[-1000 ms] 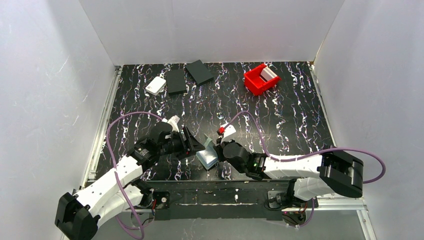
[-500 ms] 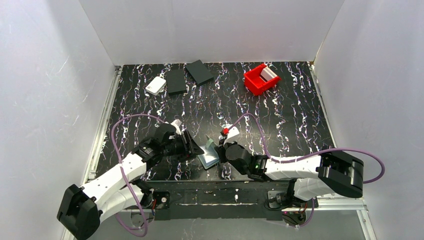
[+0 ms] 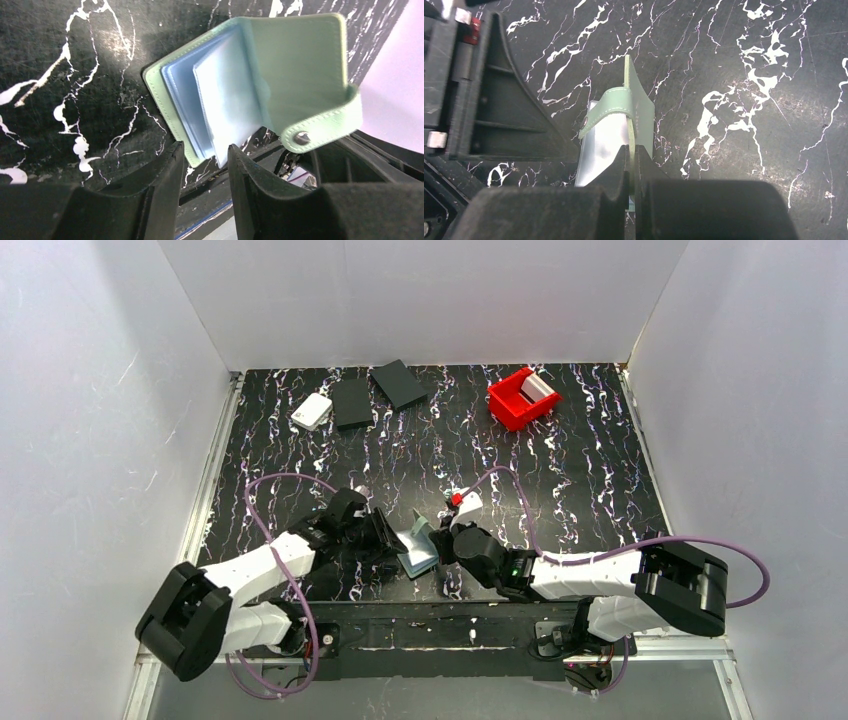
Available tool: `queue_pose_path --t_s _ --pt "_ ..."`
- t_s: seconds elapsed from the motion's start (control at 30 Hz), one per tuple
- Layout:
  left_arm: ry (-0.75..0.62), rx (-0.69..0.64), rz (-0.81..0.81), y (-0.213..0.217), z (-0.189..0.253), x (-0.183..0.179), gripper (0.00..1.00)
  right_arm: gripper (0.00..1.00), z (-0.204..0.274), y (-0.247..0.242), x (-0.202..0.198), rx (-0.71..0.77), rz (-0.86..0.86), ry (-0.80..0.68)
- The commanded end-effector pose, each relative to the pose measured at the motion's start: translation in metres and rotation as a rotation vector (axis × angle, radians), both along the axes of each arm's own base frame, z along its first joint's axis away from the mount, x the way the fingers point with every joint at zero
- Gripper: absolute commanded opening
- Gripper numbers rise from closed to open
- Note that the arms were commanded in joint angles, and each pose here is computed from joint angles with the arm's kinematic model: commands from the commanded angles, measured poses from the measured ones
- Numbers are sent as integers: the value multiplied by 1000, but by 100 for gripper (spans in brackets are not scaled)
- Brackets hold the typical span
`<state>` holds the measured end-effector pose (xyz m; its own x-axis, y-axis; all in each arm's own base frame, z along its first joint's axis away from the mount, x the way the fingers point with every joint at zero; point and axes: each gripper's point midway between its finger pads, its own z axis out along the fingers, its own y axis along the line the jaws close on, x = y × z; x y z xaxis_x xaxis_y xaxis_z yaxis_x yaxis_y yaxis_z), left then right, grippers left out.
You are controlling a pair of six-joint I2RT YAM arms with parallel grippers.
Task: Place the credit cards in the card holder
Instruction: Open the card holder at the center of the board.
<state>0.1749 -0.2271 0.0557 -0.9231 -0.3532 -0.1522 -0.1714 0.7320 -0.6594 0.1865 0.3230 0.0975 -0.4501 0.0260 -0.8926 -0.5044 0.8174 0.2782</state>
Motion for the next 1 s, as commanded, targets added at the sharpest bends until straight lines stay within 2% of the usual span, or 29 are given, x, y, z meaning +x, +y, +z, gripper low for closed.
queue_pose_path --t_s 0.0,0.33,0.5,0.57,0.6,0.67,0.73,0.87,0.97 --pt "-45 -22 -16 -12 10 15 35 1 17 4 4 85 -19 -9" --pt "-45 -74 -57 -32 16 26 35 1 12 5 2 103 -16 16" --pt "-79 -116 -100 -50 36 37 35 2 4 -1 4 120 -50 63" --pt "-76 -111 -108 -56 35 41 34 25 -5 -8 3 73 -73 104" --pt "-70 -106 -112 -58 32 42 34 30 -6 -12 3 51 -89 123" --pt "-55 -95 -135 -67 24 46 35 54 -13 -29 -1 -26 -123 186" --pt "-40 -116 -157 -79 18 50 36 63 -19 -37 -7 -74 -122 224" --pt "-23 -135 -187 -96 14 53 36 71 -13 -46 -9 -130 -74 204" --pt "-33 -135 -197 -101 16 54 38 82 -9 -53 -14 -160 -6 185"
